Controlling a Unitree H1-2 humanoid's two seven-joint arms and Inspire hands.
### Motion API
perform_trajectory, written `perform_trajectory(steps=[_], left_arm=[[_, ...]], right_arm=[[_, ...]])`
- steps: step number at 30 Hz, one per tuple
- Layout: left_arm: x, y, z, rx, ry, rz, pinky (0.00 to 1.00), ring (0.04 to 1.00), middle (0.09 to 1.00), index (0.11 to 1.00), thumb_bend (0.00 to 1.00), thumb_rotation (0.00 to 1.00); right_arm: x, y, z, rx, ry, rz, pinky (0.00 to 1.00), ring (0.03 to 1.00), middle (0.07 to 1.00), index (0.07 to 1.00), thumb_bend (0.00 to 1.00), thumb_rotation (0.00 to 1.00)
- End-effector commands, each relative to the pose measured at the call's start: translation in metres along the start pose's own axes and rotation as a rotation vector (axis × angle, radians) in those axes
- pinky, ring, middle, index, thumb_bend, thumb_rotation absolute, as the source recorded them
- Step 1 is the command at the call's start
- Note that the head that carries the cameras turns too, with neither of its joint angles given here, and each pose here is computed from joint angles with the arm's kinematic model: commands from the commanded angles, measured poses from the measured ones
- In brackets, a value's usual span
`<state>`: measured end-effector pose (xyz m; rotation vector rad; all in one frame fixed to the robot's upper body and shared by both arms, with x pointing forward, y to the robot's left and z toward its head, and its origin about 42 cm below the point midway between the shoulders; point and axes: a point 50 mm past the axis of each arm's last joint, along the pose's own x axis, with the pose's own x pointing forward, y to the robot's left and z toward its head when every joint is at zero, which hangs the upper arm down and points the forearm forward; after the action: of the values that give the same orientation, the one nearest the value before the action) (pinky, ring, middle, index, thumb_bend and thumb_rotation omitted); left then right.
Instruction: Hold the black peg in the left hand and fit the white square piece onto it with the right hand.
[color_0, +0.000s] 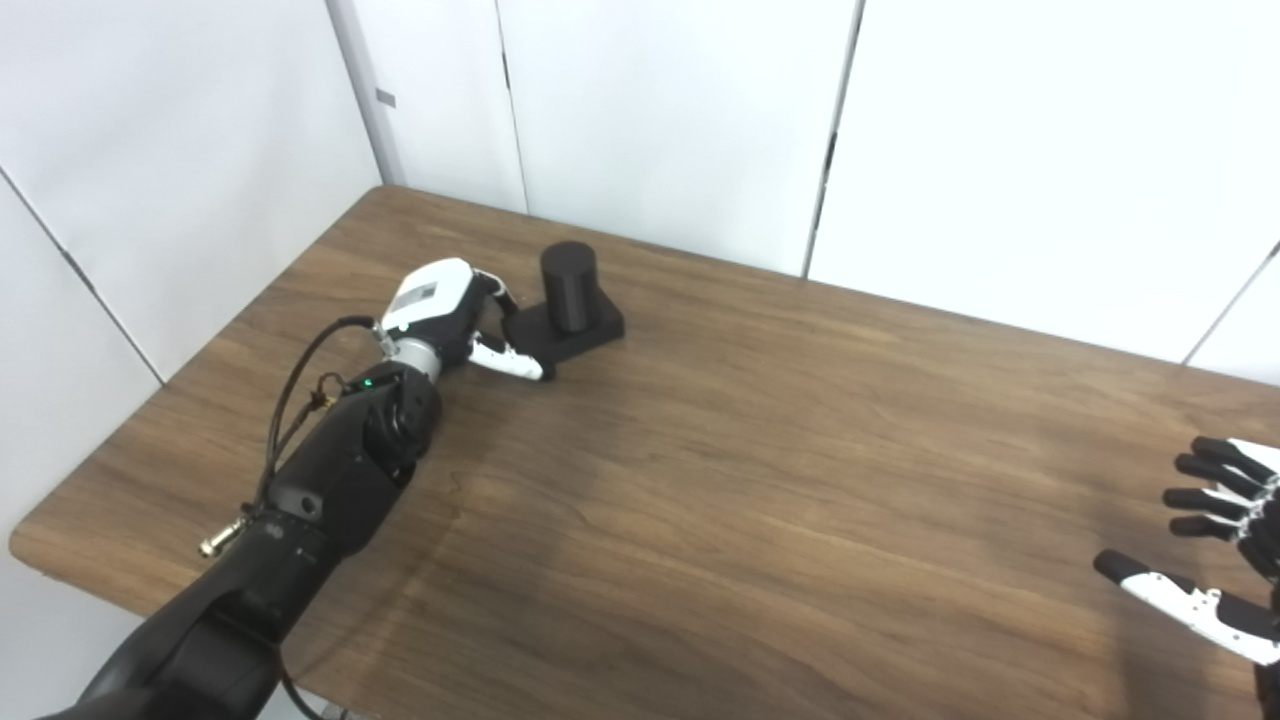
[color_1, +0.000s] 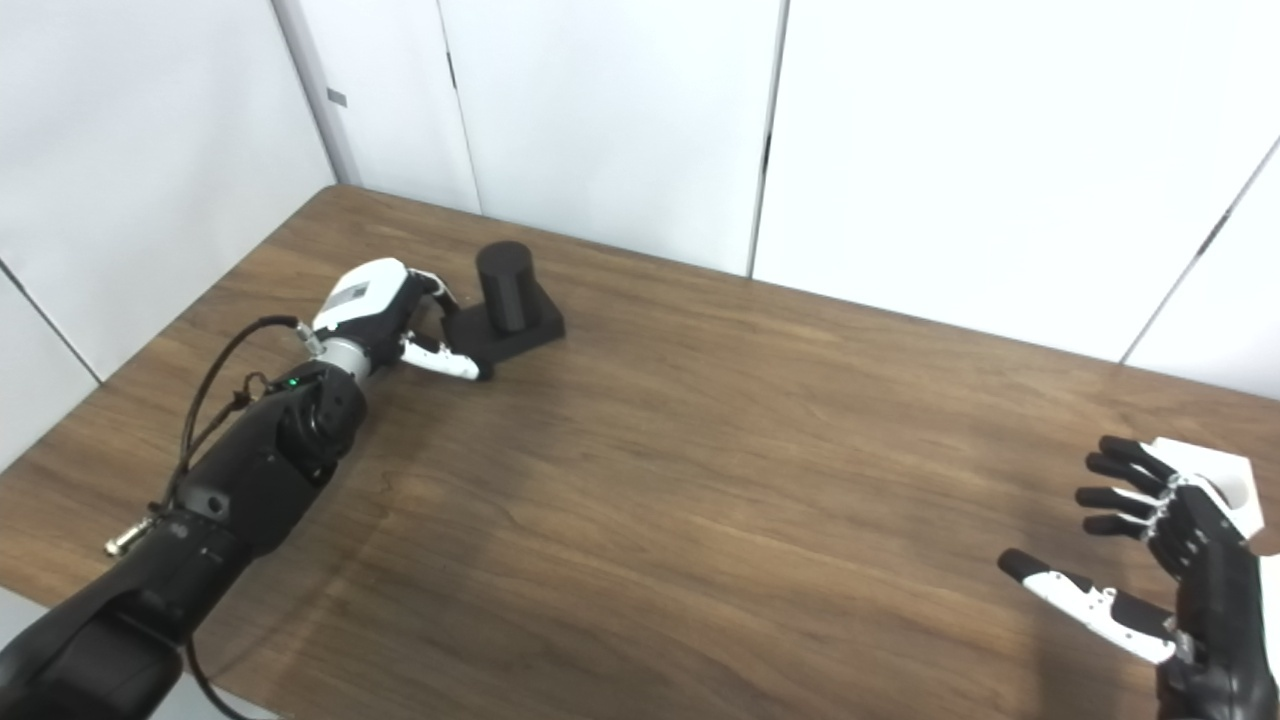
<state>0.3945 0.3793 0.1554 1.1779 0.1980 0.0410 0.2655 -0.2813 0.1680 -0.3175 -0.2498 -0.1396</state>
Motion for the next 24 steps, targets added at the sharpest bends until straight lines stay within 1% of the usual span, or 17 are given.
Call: perform_trajectory(steps=[1,4,6,7,8,9,11,14,17,19,24], left_arm=[[-0.006,-0.019,0.022,-0.007,-0.115,-0.092,0.81,0.904,0.853,0.484,0.52,0.05],[-0.013,-0.032,0.035,0.014,-0.196,-0.126,0.88,0.922,0.851,0.485,0.52,0.06],[-0.018,-0.040,0.046,0.023,-0.249,-0.136,0.88,0.914,0.845,0.485,0.52,0.06],[-0.019,-0.042,0.048,0.025,-0.263,-0.138,0.88,0.913,0.845,0.485,0.52,0.06],[-0.021,-0.045,0.056,0.038,-0.300,-0.143,0.88,0.911,0.844,0.485,0.52,0.06],[-0.023,-0.049,0.063,0.064,-0.338,-0.154,0.86,0.903,0.846,0.486,0.52,0.06],[-0.026,-0.053,0.073,0.094,-0.387,-0.167,0.84,0.903,0.856,0.488,0.52,0.06],[-0.030,-0.059,0.089,0.106,-0.475,-0.187,0.84,0.907,0.854,0.487,0.52,0.07],[-0.033,-0.065,0.104,0.118,-0.550,-0.205,0.84,0.910,0.851,0.487,0.52,0.07],[-0.036,-0.071,0.115,0.145,-0.604,-0.216,0.81,0.902,0.849,0.487,0.52,0.07],[-0.045,-0.083,0.137,0.142,-0.689,-0.264,0.83,0.906,0.845,0.486,0.52,0.07]], right_arm=[[0.009,-0.003,0.013,0.001,-0.093,-0.019,0.51,0.608,0.694,0.705,0.52,0.00],[0.009,-0.003,0.012,-0.002,-0.088,-0.014,0.52,0.615,0.699,0.706,0.52,0.00],[0.009,-0.003,0.011,-0.002,-0.085,-0.016,0.52,0.617,0.700,0.707,0.52,0.00],[0.009,-0.003,0.011,-0.001,-0.085,-0.016,0.52,0.617,0.700,0.708,0.52,0.00],[0.009,-0.003,0.011,0.004,-0.083,-0.018,0.52,0.617,0.700,0.708,0.52,0.00],[0.009,-0.003,0.010,0.008,-0.083,-0.020,0.52,0.615,0.700,0.707,0.52,0.00],[0.008,-0.003,0.009,0.012,-0.084,-0.021,0.51,0.613,0.700,0.708,0.53,0.00],[0.008,-0.002,0.008,0.004,-0.086,-0.026,0.51,0.616,0.698,0.713,0.53,0.00],[0.009,-0.003,0.007,-0.003,-0.099,-0.031,0.53,0.619,0.697,0.714,0.53,0.00],[0.009,-0.002,0.006,-0.005,-0.110,-0.035,0.52,0.612,0.694,0.709,0.53,0.00],[0.009,-0.001,0.004,-0.021,-0.105,-0.037,0.52,0.610,0.691,0.705,0.53,0.00]])
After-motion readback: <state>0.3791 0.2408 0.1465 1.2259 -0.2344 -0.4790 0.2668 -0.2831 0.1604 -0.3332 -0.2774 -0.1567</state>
